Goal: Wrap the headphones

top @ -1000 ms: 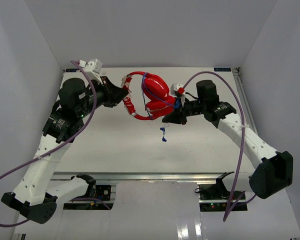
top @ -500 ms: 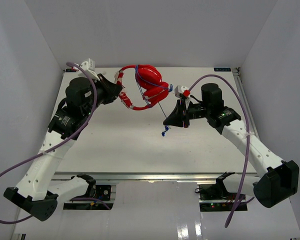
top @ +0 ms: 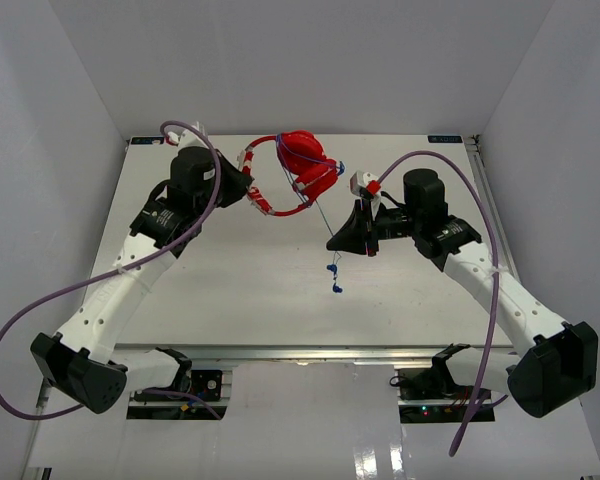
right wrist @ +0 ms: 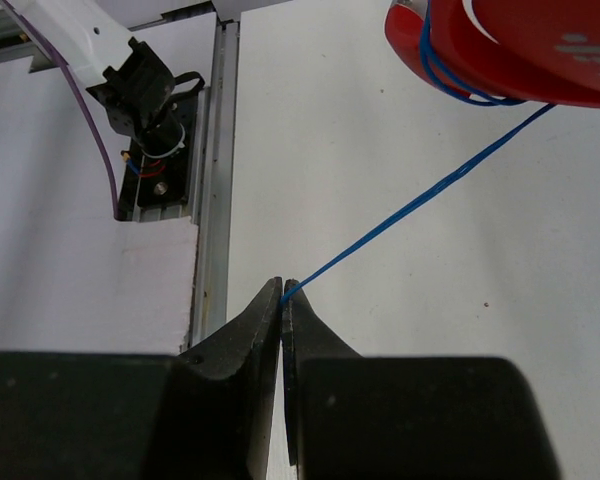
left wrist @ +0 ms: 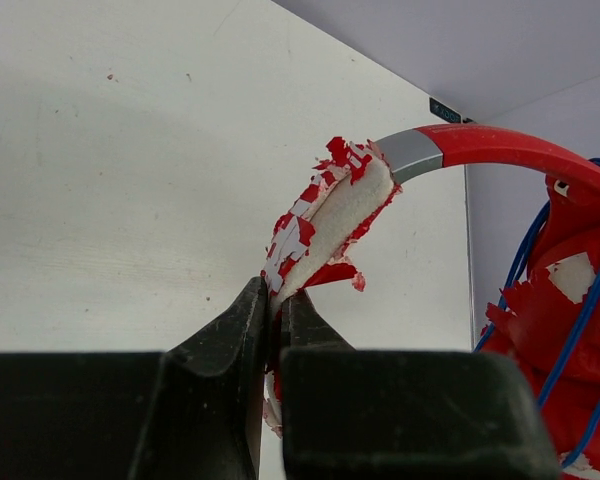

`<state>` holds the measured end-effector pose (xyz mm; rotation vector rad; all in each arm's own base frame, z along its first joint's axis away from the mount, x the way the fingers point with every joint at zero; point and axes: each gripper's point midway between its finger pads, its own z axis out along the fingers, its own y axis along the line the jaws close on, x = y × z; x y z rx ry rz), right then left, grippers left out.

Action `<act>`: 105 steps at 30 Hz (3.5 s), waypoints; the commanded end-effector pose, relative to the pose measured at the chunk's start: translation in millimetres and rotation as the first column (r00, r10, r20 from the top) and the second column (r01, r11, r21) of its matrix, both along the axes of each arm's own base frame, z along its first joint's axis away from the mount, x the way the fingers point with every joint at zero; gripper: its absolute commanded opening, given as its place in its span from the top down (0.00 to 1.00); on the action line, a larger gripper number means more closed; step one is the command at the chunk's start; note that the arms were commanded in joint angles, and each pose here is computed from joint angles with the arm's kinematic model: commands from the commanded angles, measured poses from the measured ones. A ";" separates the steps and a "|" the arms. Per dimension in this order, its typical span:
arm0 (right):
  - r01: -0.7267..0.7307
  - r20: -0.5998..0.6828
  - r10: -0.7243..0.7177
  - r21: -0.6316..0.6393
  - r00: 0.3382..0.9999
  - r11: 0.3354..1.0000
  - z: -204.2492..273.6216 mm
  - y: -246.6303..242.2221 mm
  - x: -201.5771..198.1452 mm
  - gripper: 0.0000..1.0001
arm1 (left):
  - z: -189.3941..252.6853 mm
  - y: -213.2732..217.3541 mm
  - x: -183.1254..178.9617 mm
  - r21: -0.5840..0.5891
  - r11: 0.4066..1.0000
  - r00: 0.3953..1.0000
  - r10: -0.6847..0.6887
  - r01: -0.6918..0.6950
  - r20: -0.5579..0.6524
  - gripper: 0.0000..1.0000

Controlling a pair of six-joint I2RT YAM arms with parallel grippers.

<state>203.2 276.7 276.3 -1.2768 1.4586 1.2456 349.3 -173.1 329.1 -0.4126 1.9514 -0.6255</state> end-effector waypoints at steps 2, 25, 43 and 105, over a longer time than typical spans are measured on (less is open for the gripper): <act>-0.125 -0.083 0.132 0.085 0.988 0.989 8.9 5.8 -23.9 0.92 | 86.7 -3.0 8.4 -0.170 0.985 0.973 0.038 0.002 0.229 1.00; -0.259 -0.220 0.305 0.213 0.927 0.942 24.2 18.0 -47.0 0.88 | 116.7 1.4 23.5 -0.188 0.981 0.953 0.099 -0.045 0.287 1.00; -0.157 -0.130 0.174 0.131 0.976 0.979 24.4 24.0 -27.8 0.92 | 65.0 3.4 39.3 -0.064 0.994 0.974 0.104 -0.092 0.201 1.00; 0.247 0.115 -0.224 -0.255 0.968 0.935 -39.9 16.6 74.2 0.57 | -167.7 -91.3 -39.8 0.165 0.816 0.785 -0.446 0.554 -0.430 1.00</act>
